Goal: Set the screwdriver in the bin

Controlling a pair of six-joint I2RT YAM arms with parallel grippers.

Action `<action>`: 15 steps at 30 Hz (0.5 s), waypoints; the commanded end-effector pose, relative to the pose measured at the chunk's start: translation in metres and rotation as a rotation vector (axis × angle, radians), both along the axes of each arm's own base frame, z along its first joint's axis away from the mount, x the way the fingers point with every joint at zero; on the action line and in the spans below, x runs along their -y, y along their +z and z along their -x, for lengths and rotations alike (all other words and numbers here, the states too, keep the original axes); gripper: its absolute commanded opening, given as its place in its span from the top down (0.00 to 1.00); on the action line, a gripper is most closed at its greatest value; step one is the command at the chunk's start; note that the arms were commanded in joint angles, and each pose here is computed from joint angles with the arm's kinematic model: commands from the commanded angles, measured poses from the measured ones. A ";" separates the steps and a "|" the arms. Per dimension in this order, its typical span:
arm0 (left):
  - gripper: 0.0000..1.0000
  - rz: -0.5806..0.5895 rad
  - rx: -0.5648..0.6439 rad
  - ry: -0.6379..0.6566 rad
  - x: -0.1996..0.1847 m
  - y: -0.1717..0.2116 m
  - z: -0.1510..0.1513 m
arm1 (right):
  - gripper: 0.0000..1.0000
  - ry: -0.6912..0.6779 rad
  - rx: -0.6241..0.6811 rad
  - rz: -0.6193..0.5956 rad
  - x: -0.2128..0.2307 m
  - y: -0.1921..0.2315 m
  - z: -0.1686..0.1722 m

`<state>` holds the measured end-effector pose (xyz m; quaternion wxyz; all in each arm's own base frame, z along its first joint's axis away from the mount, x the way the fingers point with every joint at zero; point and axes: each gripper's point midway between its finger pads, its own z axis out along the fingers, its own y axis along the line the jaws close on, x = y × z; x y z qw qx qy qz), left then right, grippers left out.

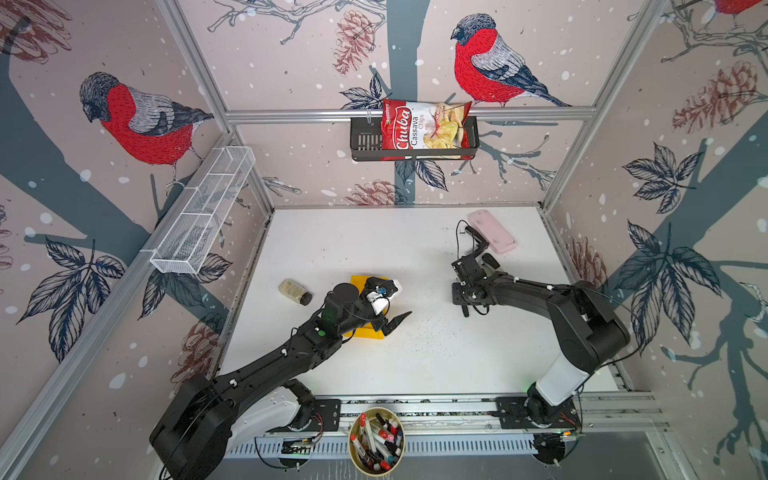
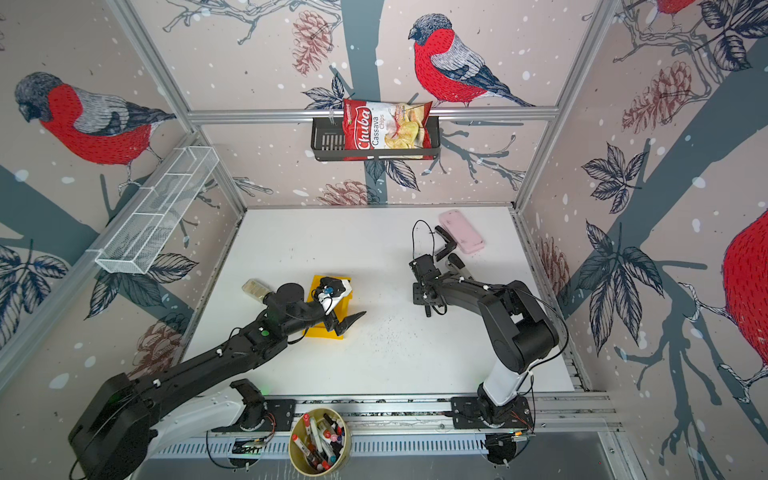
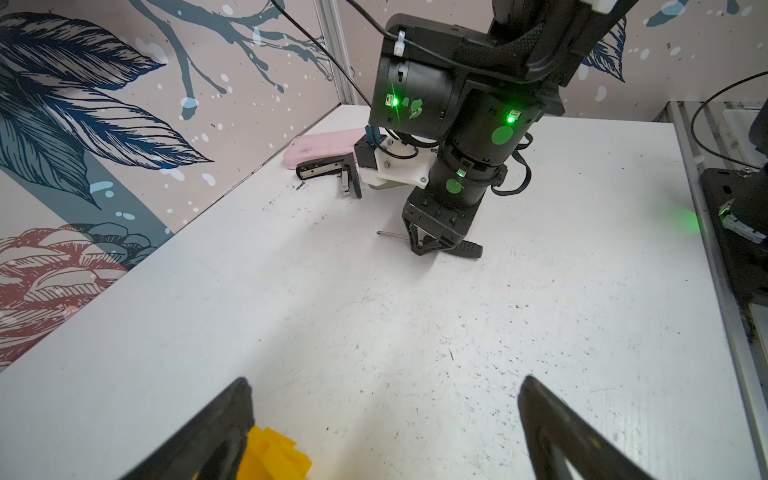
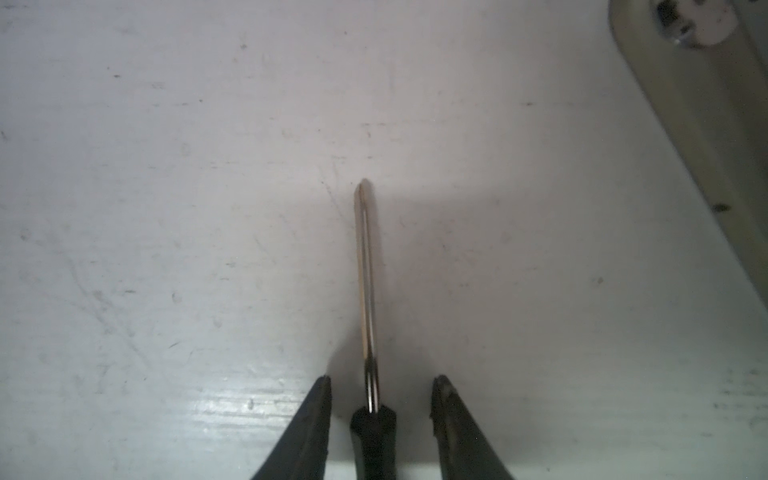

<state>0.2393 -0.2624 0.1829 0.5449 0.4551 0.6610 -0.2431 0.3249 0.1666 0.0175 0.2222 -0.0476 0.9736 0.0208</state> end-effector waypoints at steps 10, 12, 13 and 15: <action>0.02 -0.011 0.002 -0.001 0.001 -0.003 -0.002 | 0.84 -0.015 -0.015 0.002 0.002 0.000 0.005; 0.02 -0.010 -0.001 0.002 0.001 -0.004 -0.002 | 0.87 -0.019 -0.013 0.000 0.003 0.000 0.004; 0.02 -0.010 -0.001 0.002 0.001 -0.004 -0.002 | 0.88 -0.021 -0.009 0.000 0.003 0.001 0.004; 0.02 -0.005 -0.004 0.006 0.001 -0.003 -0.003 | 0.88 -0.021 -0.003 -0.002 0.002 0.003 0.003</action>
